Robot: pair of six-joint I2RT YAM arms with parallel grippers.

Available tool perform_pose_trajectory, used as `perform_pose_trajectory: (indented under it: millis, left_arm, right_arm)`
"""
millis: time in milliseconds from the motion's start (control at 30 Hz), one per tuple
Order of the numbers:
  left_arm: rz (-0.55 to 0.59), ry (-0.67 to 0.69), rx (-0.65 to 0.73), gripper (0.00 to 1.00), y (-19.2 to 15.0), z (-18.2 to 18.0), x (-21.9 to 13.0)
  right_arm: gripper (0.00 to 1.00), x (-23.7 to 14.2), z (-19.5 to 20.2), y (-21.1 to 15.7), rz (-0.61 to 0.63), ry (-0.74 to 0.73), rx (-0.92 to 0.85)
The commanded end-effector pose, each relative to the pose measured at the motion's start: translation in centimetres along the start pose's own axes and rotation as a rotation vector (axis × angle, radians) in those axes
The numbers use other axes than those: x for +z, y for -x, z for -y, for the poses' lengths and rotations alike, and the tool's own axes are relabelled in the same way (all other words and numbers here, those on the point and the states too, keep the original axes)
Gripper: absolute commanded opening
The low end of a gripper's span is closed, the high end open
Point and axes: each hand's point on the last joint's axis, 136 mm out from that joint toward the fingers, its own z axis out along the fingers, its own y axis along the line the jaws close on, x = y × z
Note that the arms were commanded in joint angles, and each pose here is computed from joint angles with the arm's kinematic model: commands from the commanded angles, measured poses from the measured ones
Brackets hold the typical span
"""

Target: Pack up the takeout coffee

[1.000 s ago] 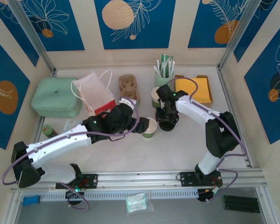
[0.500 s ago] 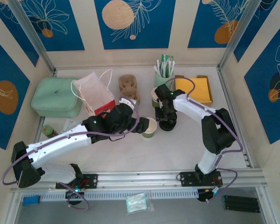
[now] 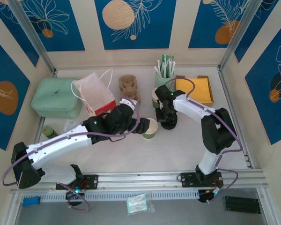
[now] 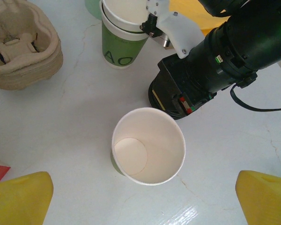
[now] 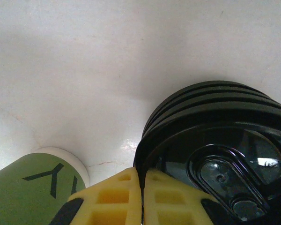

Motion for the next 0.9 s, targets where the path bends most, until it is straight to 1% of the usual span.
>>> perform_pose_trajectory:
  millis: [0, 267, 400, 533, 633, 733, 800, 867]
  left_arm:
    - [0.006, -0.012, -0.010, 0.99, 0.1, 0.2, -0.3]
    - [0.004, -0.016, -0.011, 0.99, 0.1, 0.4, -0.1]
    - [0.004, -0.019, -0.014, 0.99, 0.1, 0.5, -0.1]
    - [0.013, -0.031, -0.024, 0.99, 0.4, 0.7, -0.3]
    - [0.042, -0.075, -0.059, 0.99, 1.1, 1.5, -0.5]
    - [0.093, -0.142, -0.116, 1.00, 2.6, 2.6, -1.2]
    - [0.152, -0.197, -0.175, 0.99, 4.2, 3.3, -2.1]
    - [0.226, -0.242, -0.236, 0.99, 6.0, 3.5, -3.5]
  right_arm:
    - [0.04, -2.4, -0.4, 0.8, 0.055, 0.022, -0.006]
    - [0.00, -5.5, -0.3, 1.0, 0.122, 0.068, 0.016]
    - [0.00, -7.0, -0.3, 1.0, 0.153, 0.104, 0.040]
    - [0.00, -9.9, -0.9, 1.0, 0.208, 0.189, 0.061]
    - [0.00, -13.8, -2.6, 1.1, 0.286, 0.362, 0.066]
    - [0.00, -19.0, -5.0, 0.9, 0.377, 0.605, 0.037]
    - [0.00, -22.9, -6.2, 0.6, 0.438, 0.766, 0.011]
    - [0.00, -26.1, -7.1, 0.1, 0.479, 0.890, -0.026]
